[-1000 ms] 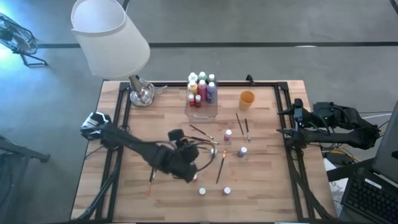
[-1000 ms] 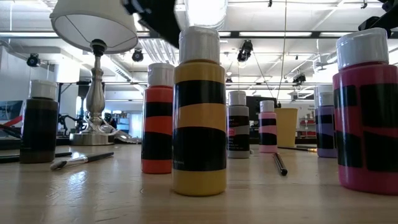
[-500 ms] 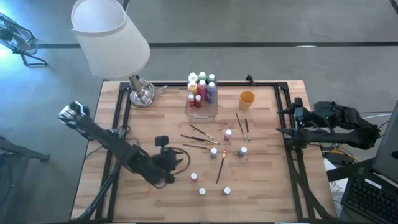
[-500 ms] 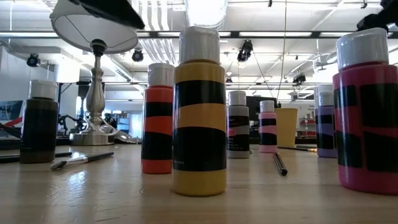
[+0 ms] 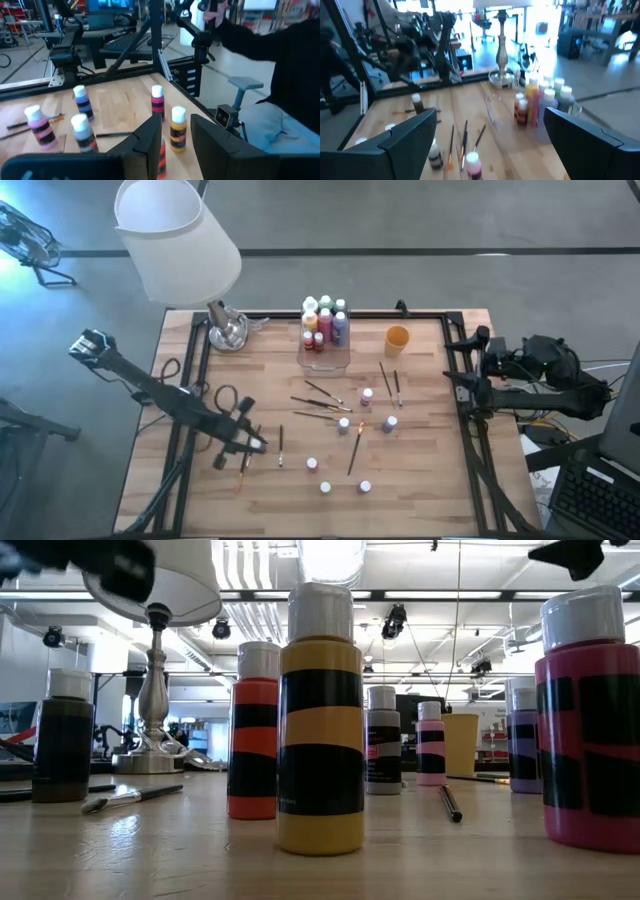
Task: Pick & Place Paint Supplies
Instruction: Put the small pink paint bottle into the bin
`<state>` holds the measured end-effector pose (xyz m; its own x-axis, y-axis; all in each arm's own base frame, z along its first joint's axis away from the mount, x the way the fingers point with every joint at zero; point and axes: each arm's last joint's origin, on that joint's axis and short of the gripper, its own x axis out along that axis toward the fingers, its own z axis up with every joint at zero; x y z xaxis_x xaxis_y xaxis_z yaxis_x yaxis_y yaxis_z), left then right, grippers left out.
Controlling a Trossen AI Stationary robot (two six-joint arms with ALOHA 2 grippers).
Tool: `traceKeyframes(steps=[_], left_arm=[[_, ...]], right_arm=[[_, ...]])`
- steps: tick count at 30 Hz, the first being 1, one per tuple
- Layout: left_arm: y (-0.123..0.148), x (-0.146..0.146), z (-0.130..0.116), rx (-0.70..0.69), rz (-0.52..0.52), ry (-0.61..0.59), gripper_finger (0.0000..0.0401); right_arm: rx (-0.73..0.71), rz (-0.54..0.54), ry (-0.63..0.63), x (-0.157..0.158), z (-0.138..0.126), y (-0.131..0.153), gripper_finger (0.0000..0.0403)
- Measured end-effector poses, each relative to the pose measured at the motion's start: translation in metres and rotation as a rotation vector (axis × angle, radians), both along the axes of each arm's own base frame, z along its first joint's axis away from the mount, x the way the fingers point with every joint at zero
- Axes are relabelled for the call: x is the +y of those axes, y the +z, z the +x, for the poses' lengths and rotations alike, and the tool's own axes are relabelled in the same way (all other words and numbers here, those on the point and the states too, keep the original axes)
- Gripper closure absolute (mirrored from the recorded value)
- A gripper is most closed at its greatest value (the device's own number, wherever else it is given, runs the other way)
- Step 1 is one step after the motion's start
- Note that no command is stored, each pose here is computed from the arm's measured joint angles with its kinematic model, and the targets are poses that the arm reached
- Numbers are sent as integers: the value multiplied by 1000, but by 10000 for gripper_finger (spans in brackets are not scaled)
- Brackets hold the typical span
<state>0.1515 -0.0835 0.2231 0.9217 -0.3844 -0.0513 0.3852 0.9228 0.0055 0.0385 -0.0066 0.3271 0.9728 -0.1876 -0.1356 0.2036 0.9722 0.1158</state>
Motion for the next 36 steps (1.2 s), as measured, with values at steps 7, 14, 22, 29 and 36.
traceKeyframes(steps=[7,14,22,29,36], left_arm=[[-36,18,-31,-107,-99,-2,292],[-48,28,-40,-105,-58,141,293],[-51,37,-40,-89,43,458,293],[-60,43,-41,-15,88,642,293],[-63,43,-41,11,105,644,293]], right_arm=[[-1,-5,1,0,3,1,39],[42,9,2,-1,14,0,39],[142,56,74,-2,37,-5,39],[207,69,126,-1,52,-9,39],[228,56,152,0,67,-10,39]])
